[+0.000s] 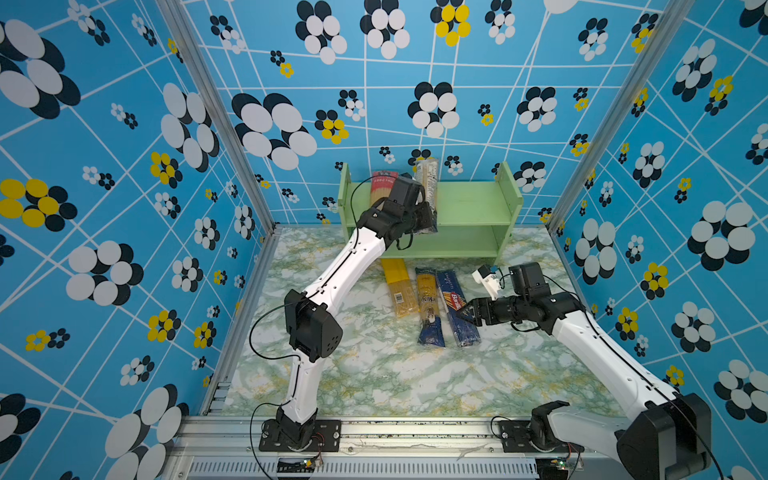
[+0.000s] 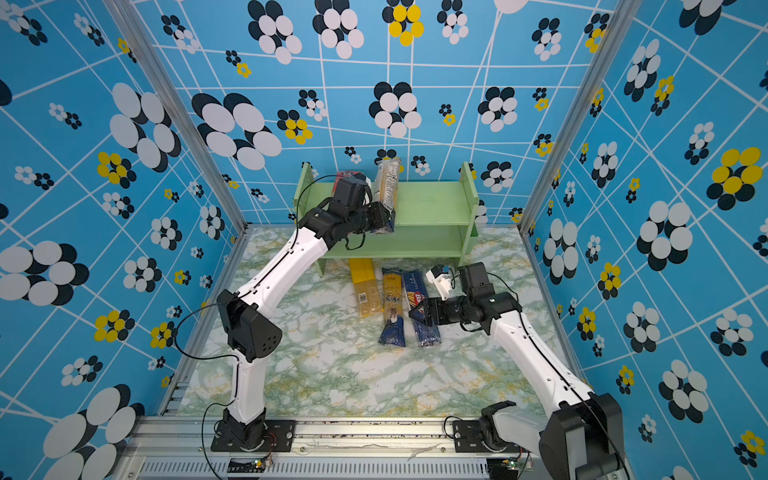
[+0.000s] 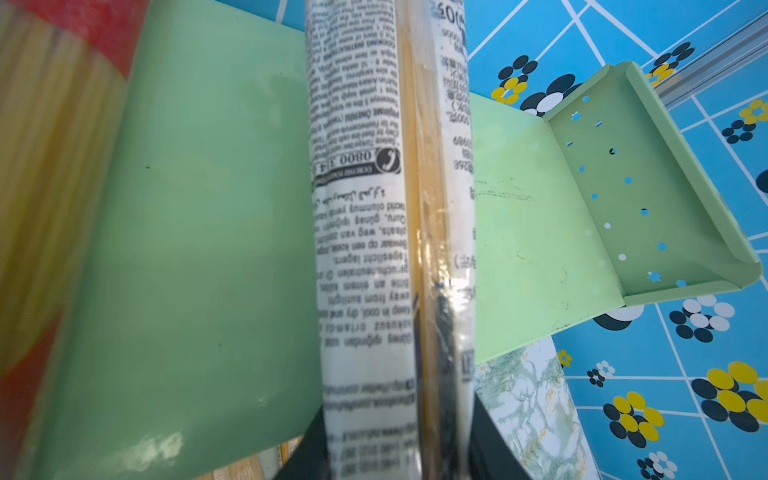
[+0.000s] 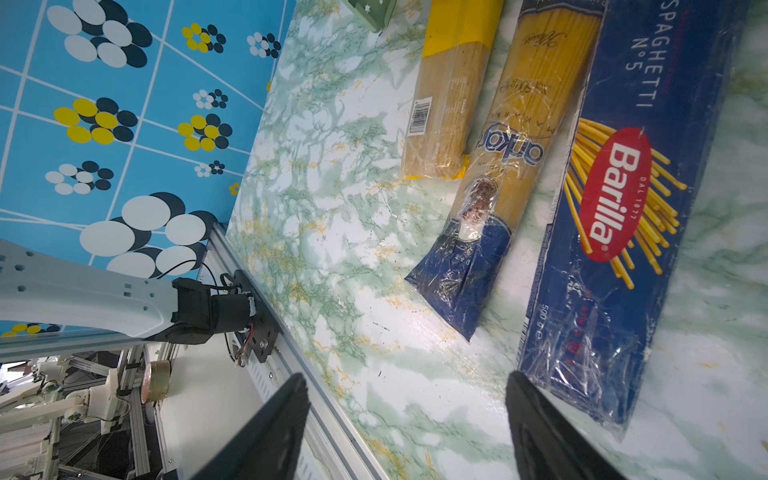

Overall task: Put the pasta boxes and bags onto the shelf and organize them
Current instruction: 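Set the bag upright on the upper tier beside the red bag and release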

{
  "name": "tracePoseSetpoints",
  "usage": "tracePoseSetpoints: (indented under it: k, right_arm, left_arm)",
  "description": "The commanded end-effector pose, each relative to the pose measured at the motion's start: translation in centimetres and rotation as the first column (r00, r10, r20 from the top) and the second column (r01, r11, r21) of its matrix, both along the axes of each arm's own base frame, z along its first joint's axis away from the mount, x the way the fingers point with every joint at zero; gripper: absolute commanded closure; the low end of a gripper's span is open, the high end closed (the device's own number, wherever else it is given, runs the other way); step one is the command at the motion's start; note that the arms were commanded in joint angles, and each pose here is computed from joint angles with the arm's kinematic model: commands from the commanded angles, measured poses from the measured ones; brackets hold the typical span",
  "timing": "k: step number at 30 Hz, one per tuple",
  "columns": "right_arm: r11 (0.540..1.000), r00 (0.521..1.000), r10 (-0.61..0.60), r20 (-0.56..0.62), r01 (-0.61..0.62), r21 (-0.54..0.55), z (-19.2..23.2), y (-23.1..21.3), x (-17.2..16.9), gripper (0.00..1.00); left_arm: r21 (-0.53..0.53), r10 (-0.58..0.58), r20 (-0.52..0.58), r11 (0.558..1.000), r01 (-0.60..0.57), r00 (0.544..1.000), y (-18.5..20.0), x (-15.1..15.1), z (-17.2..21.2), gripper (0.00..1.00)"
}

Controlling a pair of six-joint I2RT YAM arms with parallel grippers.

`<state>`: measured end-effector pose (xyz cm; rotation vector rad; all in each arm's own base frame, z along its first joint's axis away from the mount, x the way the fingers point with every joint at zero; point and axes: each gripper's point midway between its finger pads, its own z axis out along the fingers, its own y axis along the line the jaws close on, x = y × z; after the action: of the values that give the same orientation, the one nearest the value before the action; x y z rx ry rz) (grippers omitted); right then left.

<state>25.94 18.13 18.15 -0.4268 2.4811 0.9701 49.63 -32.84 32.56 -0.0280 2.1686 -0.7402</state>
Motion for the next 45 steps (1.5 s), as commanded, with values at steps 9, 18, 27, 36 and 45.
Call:
tracePoseSetpoints:
  k: [9, 18, 27, 36, 45]
  right_arm:
    - [1.000, 1.000, 0.003, 0.016, -0.003, -0.006, 0.7, -0.1, 0.6, 0.23]
    - [1.000, 1.000, -0.001, 0.013, 0.001, -0.010, 0.6, -0.2, 0.6, 0.23]
    - [0.996, 0.998, -0.070, 0.006, 0.071, -0.061, -0.3, -1.1, 1.3, 0.22]
    - [0.978, 0.986, -0.165, -0.009, 0.162, -0.134, -2.4, -2.6, 2.0, 0.21]
    - [0.956, 0.964, -0.264, 0.005, 0.262, -0.130, -3.2, -3.1, 1.5, 0.21]
  left_arm:
    - [-0.112, 0.023, 0.177, 0.994, -0.003, 0.984, -0.2, 1.7, 6.0, 0.52]
    - [-0.121, 0.003, 0.191, 0.992, 0.021, 0.981, -0.4, 1.2, 6.8, 0.49]
    - [-0.111, -0.050, 0.245, 0.991, 0.079, 0.968, 0.1, -1.8, 9.2, 0.38]
    - [-0.122, -0.135, 0.291, 0.977, 0.177, 0.947, 1.5, -8.5, 9.2, 0.29]
    - [-0.113, -0.178, 0.193, 0.973, 0.202, 0.965, 4.9, -15.5, 3.7, 0.28]
